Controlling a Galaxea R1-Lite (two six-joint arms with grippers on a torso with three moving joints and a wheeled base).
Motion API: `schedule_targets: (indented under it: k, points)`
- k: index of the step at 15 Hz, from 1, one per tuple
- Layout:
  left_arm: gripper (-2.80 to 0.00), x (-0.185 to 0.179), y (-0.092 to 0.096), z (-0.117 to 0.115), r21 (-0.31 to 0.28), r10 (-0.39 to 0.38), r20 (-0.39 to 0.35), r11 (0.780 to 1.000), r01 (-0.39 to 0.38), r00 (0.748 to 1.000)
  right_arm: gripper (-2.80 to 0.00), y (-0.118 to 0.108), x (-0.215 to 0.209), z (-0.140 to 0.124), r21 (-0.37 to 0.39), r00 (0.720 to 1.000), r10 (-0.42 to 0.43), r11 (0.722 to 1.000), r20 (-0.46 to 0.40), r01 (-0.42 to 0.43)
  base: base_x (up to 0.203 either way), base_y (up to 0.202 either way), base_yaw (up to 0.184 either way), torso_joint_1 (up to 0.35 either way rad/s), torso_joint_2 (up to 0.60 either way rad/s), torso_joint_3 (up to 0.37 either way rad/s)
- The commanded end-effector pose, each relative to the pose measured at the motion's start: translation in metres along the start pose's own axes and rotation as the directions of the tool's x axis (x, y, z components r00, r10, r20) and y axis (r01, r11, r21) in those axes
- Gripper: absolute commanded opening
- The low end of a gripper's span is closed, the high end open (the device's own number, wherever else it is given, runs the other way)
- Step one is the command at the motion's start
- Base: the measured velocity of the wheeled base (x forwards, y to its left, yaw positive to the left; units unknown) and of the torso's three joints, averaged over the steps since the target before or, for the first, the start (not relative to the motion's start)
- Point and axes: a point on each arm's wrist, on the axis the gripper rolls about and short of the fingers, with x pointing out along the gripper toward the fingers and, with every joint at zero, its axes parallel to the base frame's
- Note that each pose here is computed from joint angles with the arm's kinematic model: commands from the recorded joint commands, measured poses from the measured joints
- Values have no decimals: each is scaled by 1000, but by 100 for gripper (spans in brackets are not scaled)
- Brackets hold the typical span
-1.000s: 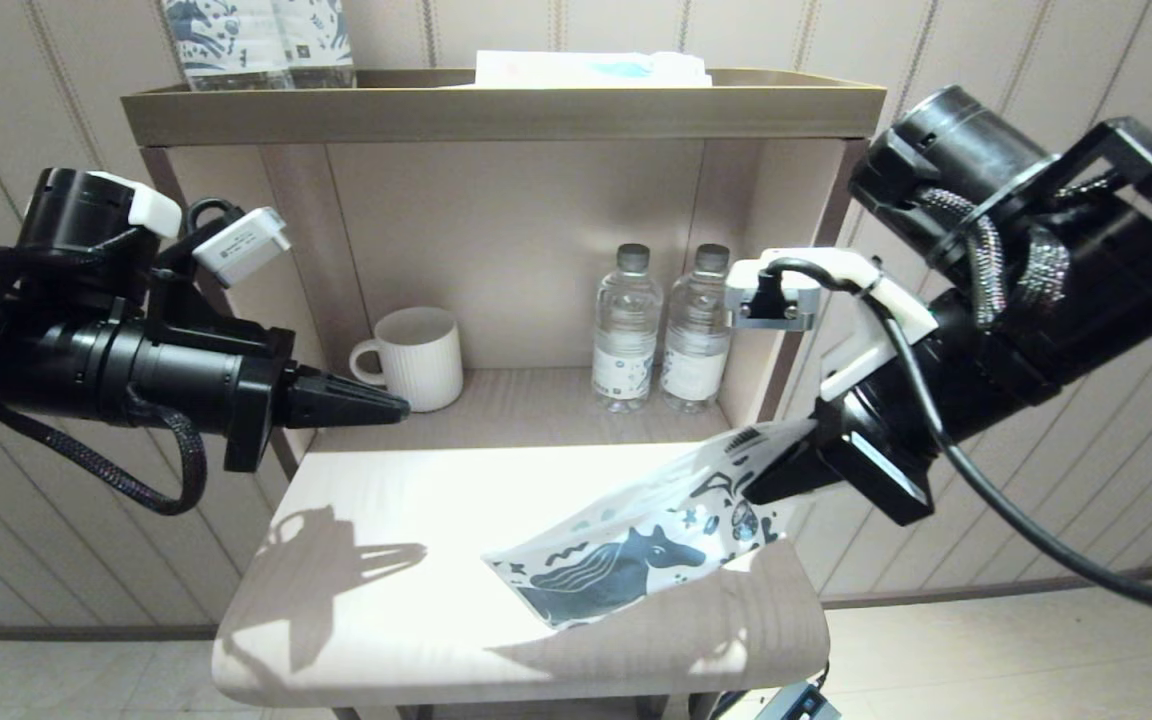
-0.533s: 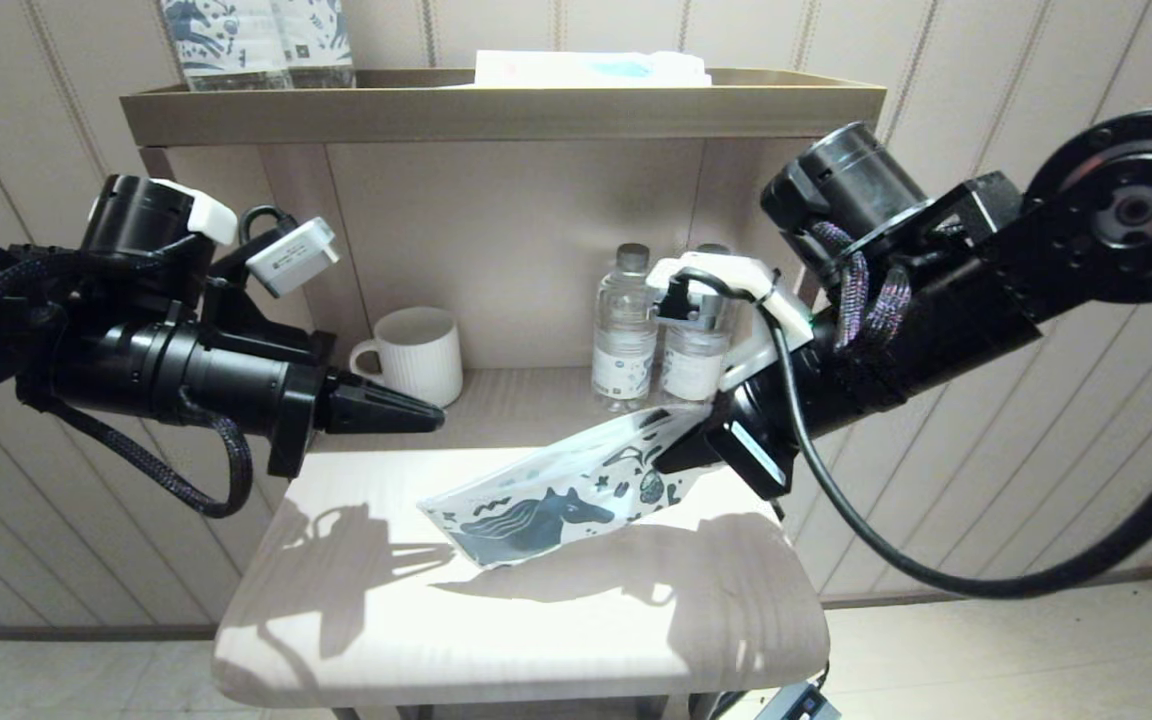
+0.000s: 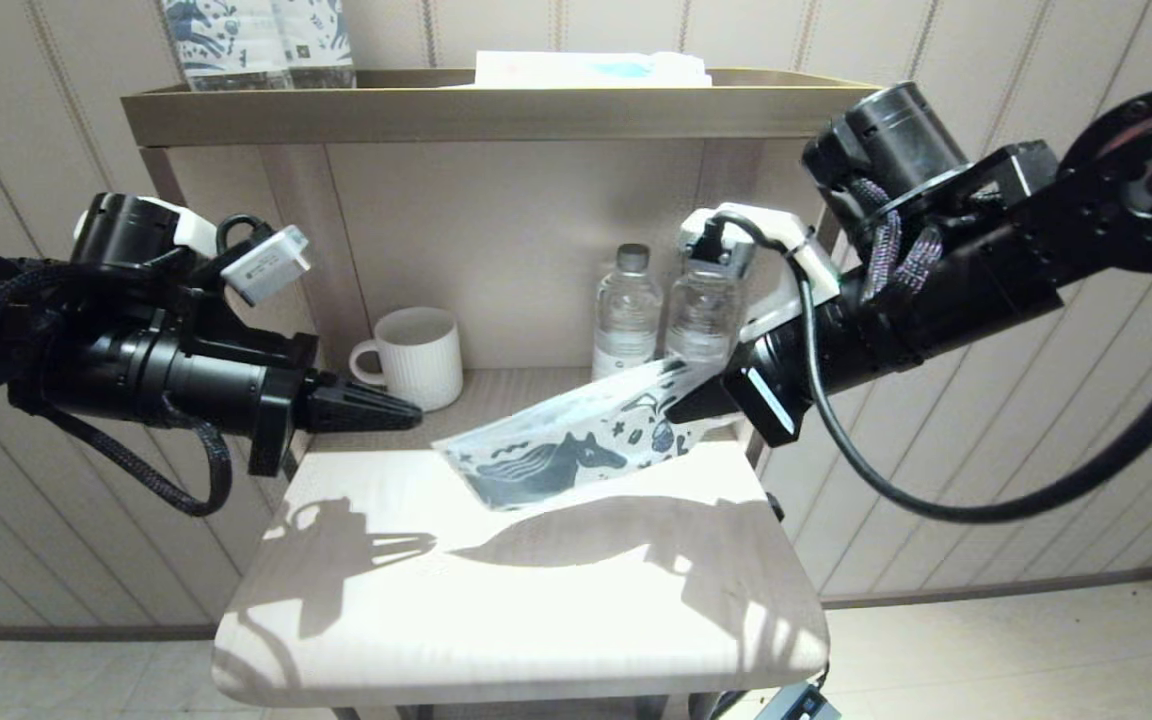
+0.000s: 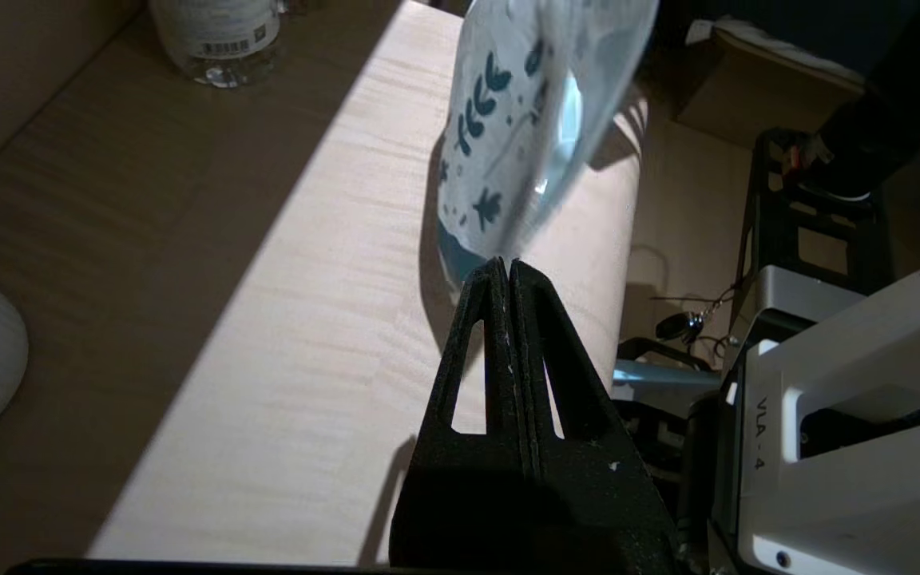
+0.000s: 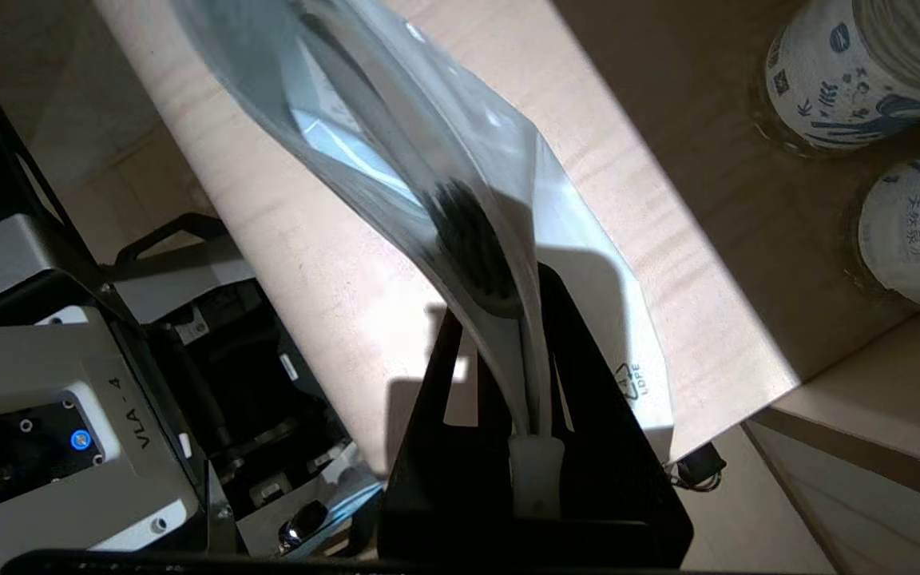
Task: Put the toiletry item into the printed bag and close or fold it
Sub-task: Hand it to the other hand
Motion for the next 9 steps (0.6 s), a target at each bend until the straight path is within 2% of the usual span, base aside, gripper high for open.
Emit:
schedule_targets:
  k: [1,9]
  points:
    - [-280,-2,5,-2,-7,4,6,1000,-4,1000,-280,-7,-3,-1,18,1000,23,1000,17,-23,0,0,0,0,0,0]
    - [-280,-4,13,-6,-19,10,7,1000,-10,1000,-280,-13,-2,3,23,999,11,1000,46,-12,0,0,0,0,0,0]
